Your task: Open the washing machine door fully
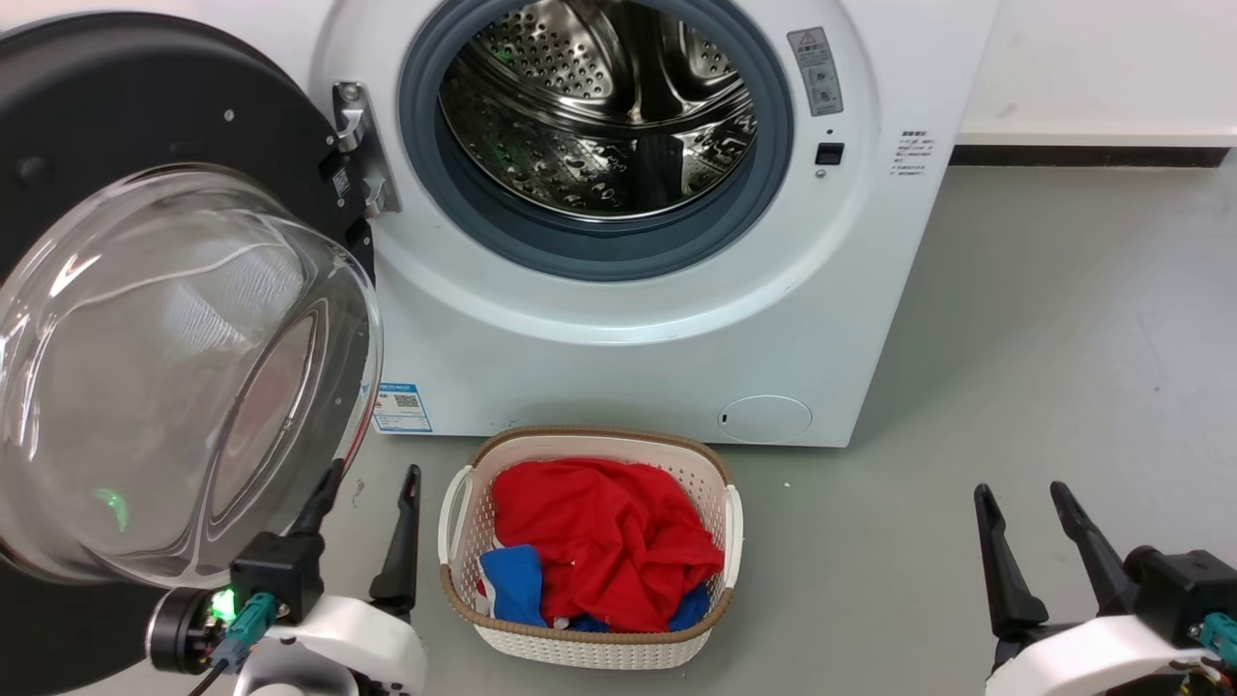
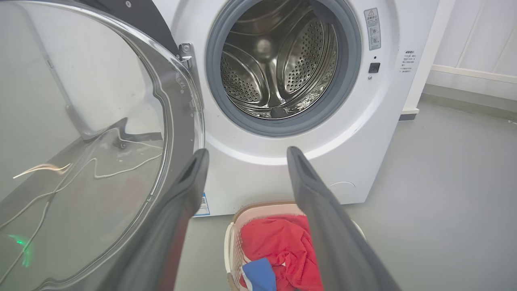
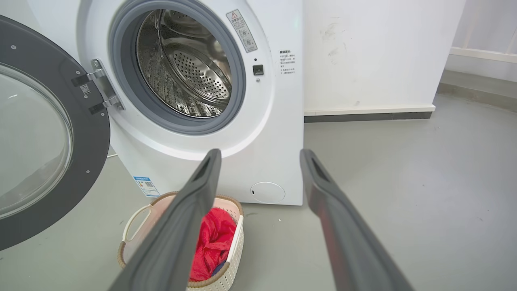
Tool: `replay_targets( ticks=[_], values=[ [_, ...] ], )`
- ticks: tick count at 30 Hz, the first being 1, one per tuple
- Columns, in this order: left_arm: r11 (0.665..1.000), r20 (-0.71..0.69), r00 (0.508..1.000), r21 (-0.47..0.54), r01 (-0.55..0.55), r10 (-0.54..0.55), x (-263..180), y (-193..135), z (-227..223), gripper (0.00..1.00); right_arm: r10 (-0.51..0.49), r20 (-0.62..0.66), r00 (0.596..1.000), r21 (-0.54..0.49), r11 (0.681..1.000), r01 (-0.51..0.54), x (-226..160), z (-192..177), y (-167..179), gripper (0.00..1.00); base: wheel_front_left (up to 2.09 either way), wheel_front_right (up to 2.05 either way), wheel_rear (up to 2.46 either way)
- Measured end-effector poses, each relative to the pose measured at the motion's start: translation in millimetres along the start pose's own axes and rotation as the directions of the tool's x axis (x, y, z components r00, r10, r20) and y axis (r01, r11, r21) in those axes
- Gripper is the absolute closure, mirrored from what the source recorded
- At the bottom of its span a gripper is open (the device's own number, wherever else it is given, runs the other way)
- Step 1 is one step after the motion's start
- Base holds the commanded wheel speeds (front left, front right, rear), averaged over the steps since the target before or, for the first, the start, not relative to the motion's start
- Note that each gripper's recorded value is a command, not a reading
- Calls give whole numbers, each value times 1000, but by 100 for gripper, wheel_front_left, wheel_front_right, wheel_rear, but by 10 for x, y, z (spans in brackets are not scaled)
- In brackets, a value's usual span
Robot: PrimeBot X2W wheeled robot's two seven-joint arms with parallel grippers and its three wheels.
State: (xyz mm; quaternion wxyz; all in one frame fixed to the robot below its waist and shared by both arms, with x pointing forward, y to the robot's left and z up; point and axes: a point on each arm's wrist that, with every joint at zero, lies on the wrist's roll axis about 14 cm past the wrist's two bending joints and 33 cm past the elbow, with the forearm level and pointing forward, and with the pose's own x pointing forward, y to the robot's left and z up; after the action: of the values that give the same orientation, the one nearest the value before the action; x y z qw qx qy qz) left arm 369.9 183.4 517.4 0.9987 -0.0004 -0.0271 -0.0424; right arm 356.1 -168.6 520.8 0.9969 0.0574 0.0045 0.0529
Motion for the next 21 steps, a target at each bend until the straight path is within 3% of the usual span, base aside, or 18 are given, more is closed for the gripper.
replay_targets(
  ticks=[21],
  values=[
    [999, -25, 1000, -32, 10, -11, -84, -54, -127, 0, -16, 5, 1000, 5, 1000, 16, -155, 4, -30, 0, 0, 0, 0]
  ],
)
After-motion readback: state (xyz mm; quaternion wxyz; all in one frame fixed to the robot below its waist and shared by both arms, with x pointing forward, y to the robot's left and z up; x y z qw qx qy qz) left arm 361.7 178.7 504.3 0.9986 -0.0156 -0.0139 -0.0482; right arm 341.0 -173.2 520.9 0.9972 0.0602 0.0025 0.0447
